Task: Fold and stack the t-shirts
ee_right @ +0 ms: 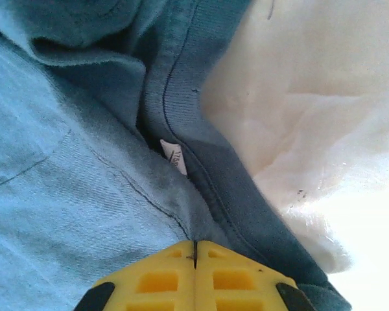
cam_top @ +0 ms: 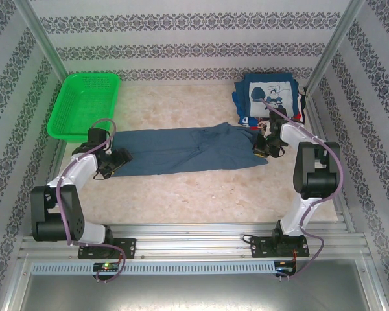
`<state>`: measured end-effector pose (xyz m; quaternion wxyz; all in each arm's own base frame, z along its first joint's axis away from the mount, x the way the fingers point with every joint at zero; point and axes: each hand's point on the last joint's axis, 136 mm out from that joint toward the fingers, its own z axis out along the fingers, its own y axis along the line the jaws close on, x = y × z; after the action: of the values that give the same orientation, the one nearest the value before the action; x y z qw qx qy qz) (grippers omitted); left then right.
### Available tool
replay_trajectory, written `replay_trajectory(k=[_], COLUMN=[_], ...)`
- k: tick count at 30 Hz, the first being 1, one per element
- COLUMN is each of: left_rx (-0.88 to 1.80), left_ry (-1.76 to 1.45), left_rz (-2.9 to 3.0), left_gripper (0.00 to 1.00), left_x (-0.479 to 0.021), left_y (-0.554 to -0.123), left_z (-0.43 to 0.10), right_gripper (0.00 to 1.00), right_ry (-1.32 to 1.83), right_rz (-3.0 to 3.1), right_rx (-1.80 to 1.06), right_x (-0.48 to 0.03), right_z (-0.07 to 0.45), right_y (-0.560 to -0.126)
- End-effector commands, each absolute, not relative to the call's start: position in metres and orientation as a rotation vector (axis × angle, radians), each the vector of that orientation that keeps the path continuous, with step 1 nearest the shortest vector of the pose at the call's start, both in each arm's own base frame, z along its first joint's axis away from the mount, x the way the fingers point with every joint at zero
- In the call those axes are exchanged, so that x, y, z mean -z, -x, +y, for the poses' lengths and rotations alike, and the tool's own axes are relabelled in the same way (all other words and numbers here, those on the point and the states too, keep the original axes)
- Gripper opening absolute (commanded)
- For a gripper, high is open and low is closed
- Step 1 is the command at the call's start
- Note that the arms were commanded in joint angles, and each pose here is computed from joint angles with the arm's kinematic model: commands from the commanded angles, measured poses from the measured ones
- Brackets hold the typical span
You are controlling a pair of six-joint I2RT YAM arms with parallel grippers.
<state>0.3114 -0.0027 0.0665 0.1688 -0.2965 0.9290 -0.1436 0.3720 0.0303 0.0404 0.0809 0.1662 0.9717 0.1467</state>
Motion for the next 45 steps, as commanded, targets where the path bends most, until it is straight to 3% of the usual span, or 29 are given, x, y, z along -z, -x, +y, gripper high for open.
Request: replay_trajectory(k=[1, 17, 30, 33, 35, 36, 41, 45], left_rx=[0.38, 0.308, 0.266, 0.271, 0.272, 0.271, 0.333, 0.418], left_ry=[0.847, 0.935, 0.977, 0.981, 0.978, 0.976, 0.935, 0.889], left_rz=[2.65, 2.711, 2.756, 2.761, 2.766, 2.77, 2.7, 2.609], left_gripper=[0.79, 0.79, 0.79, 0.79, 0.79, 0.78, 0.79, 0.79], left_x=[-0.058, -0.035, -0.023, -0.021, -0.02, -0.02, -0.039, -0.068], left_y=[-0.309, -0.294, -0.282, -0.282, -0.282, -0.281, -0.29, -0.301], left_z=[0.005, 0.018, 0.022, 0.022, 0.021, 0.021, 0.017, 0.01], right_gripper=[0.0, 0.0, 0.08, 0.17, 0.3, 0.3, 0.47, 0.49], right_ry=[-0.509, -0.647, -0.81, -0.845, -0.856, -0.852, -0.759, -0.599], right_rz=[2.859, 2.826, 2.869, 2.884, 2.9, 2.896, 2.671, 2.542], right_rx=[-0.398, -0.357, -0.219, -0.179, -0.16, -0.158, -0.225, -0.414], right_x=[-0.058, -0.067, -0.043, -0.035, -0.034, -0.037, -0.088, -0.13], right_z=[0.024, 0.002, -0.012, -0.017, -0.018, -0.019, -0.014, 0.019], right_y=[-0.365, -0.318, -0.267, -0.259, -0.257, -0.259, -0.288, -0.318])
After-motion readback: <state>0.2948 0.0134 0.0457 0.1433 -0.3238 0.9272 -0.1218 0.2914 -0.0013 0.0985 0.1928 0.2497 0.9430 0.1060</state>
